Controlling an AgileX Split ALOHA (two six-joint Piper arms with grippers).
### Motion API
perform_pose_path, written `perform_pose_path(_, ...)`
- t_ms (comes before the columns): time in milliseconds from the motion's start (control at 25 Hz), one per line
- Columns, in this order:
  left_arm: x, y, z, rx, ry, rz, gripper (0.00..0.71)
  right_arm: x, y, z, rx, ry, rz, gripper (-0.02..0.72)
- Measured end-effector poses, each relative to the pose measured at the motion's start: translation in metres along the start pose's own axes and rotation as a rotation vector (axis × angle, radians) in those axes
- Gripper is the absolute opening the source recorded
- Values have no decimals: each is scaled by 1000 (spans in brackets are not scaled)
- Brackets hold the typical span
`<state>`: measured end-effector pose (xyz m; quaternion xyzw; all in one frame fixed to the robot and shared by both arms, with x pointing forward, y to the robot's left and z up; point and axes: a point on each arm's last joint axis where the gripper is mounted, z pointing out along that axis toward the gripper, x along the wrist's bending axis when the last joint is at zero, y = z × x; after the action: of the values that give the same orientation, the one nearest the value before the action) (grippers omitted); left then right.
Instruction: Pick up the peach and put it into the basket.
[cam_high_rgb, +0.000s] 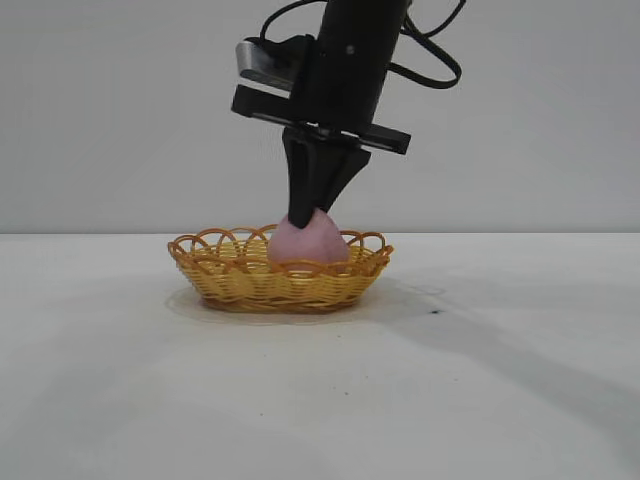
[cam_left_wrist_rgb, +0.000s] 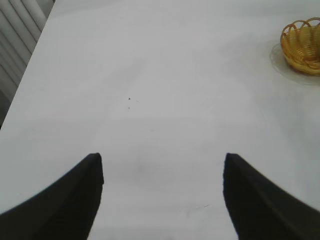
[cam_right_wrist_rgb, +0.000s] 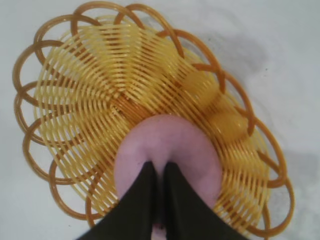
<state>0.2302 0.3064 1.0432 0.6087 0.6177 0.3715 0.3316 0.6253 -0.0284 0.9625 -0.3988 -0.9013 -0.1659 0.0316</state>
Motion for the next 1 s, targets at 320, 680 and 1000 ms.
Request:
perform_pose_path(320, 0, 0, 0, 0, 0, 0, 447, 2, 10, -38, -119, -75, -42, 291)
perform_pose_path(680, 0, 0, 0, 0, 0, 0, 447, -164, -43, -89, -139, -326, 370, 291)
perform_pose_path(1000, 0, 0, 0, 0, 0, 0, 447, -266, -124, -135, -180, -326, 629, 291)
